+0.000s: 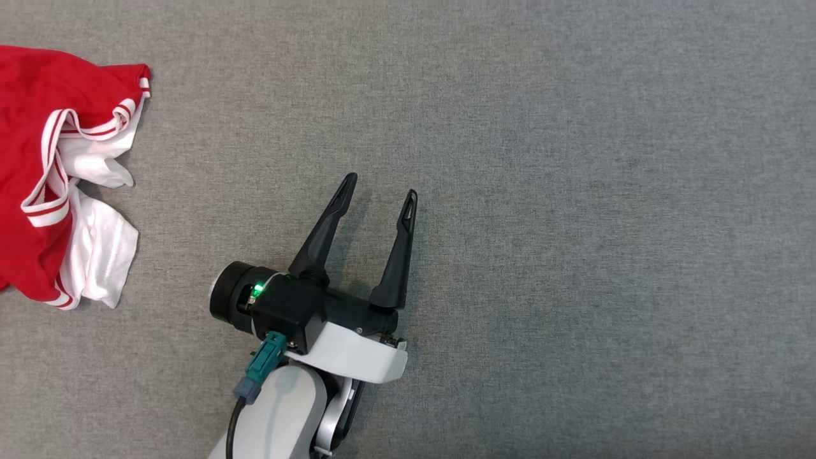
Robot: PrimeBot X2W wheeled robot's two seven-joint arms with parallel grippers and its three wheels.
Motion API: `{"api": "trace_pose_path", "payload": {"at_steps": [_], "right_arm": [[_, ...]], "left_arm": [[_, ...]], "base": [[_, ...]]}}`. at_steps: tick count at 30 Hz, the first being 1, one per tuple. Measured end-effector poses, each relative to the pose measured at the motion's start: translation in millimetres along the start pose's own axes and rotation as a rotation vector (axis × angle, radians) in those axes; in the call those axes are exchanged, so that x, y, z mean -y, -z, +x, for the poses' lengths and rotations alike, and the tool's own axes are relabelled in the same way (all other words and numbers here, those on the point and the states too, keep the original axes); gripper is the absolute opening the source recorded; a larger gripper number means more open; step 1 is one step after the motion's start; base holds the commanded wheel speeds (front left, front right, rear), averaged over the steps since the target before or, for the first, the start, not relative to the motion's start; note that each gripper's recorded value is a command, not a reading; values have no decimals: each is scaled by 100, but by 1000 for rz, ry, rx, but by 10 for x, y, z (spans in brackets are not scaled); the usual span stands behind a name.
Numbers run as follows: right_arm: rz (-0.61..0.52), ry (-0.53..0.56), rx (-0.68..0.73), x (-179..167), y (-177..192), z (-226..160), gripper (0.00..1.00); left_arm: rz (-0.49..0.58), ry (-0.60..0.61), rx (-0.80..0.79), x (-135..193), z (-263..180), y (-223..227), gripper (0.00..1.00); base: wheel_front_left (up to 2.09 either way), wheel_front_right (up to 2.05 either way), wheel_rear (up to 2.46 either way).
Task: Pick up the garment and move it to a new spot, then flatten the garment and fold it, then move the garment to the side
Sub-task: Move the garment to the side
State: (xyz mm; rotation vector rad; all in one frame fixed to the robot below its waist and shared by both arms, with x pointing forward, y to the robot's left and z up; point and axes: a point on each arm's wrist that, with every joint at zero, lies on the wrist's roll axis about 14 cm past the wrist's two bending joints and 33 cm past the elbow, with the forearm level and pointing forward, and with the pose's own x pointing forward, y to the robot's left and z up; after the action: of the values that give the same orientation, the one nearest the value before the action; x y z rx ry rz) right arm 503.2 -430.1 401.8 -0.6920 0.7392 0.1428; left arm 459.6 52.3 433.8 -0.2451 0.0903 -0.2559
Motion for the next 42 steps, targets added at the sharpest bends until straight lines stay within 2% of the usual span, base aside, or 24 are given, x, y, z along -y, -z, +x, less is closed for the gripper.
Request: {"api": "trace_pose_path", "payload": {"at_steps": [5, 6, 7, 8, 12, 16, 22, 26, 28, 30, 33, 37, 42], "right_arm": [[-31, 25, -51, 12, 127, 96, 0], [-21, 44, -54, 56, 125, 105, 11], [-18, 62, -62, 102, 140, 103, 71], [-14, 74, -65, 127, 146, 104, 100], [6, 84, -47, 90, 82, 111, 100], [4, 119, -17, 207, -32, 13, 100], [53, 134, 124, 202, -472, -149, 100], [117, 112, 278, 99, -955, -320, 100], [145, 83, 393, 0, -1330, -452, 100], [160, 60, 512, -70, -1701, -645, 100], [215, 28, 661, -205, -2060, -958, 100], [265, -29, 826, -528, -2344, -1367, 100], [313, -66, 970, -928, -2425, -1795, 100]], "left_arm": [[0, 2, -7, -5, 26, 36, 100], [0, 1, -8, -11, 25, 39, 100], [0, -1, -8, -16, 23, 41, 100], [2, -3, -9, -23, 21, 41, 100], [4, -6, -4, -26, 3, 4, 100], [6, -8, 15, -4, -39, -97, 100], [3, -12, 63, 47, -180, -334, 100], [7, -22, 107, 68, -328, -529, 100], [9, -31, 127, 71, -421, -617, 100], [14, -36, 149, 77, -514, -705, 100], [24, -46, 182, 77, -655, -828, 100], [27, -75, 220, 33, -861, -955, 100], [32, -109, 273, -38, -1084, -1114, 100]], "base": [[0, 0, 0], [0, 0, 0], [0, 0, 0], [0, 0, 0], [0, 0, 0], [0, 0, 0], [0, 0, 0], [0, 0, 0], [0, 0, 0], [0, 0, 0], [0, 0, 0], [0, 0, 0], [0, 0, 0]]}}
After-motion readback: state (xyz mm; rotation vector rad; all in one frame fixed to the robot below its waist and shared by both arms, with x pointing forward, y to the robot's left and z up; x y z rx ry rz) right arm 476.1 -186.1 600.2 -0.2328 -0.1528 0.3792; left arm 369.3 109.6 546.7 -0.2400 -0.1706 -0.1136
